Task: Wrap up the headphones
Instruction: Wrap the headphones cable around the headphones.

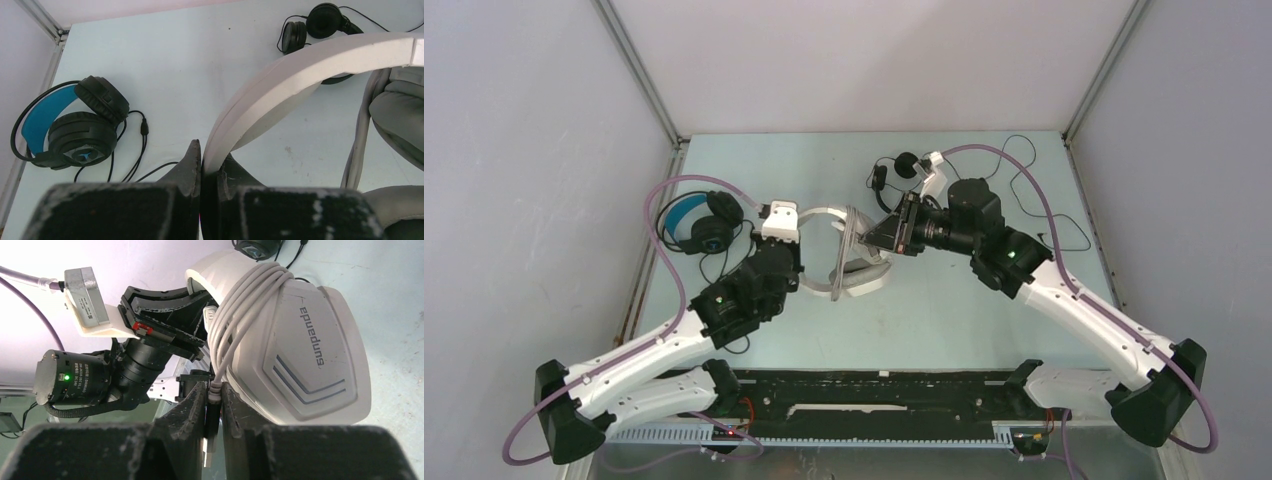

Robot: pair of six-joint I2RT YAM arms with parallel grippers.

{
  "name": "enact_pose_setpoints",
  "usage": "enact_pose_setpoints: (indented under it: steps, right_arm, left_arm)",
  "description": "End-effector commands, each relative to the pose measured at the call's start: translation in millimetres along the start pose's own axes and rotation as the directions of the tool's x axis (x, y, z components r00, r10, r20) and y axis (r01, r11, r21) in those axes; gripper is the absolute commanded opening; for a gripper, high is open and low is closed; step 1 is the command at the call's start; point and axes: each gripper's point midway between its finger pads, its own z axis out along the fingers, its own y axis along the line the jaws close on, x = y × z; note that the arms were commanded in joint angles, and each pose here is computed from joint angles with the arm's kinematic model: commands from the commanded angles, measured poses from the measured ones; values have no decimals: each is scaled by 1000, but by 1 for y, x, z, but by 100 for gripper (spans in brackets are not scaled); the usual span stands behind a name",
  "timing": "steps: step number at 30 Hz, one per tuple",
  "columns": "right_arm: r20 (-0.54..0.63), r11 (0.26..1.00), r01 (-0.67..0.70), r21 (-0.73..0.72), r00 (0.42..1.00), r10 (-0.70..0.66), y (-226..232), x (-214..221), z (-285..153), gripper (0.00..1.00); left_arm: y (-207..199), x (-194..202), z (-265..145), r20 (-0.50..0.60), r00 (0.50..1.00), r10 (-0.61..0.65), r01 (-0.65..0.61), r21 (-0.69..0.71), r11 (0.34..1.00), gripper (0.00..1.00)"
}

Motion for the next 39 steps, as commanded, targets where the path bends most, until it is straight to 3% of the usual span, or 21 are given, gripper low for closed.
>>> enact_pose_setpoints:
  steps: [1, 5, 24, 32, 39]
  right_arm:
    - [9, 992, 70, -102, 998, -69, 42, -1, -20, 16]
    - [15, 987, 87, -134, 996, -86, 50, 0, -19, 8]
    - [-11, 974, 96, -206, 995, -100, 69, 17, 13, 12]
    - [17, 982, 172, -79, 985, -171, 61, 13, -6, 27]
    - [-26, 973, 183, -143, 982, -189, 73, 23, -14, 33]
  left_arm:
    - [20, -25, 1, 112, 978, -178, 190, -108, 976, 0]
    - [18, -28, 2, 109, 973, -202, 214, -110, 971, 0]
    - [17, -20, 1, 117, 941, -317, 329, -102, 939, 0]
    - [21, -22, -9, 151, 861, -486, 499, -55, 865, 0]
    - [19, -31, -11, 184, 814, -551, 561, -2, 828, 0]
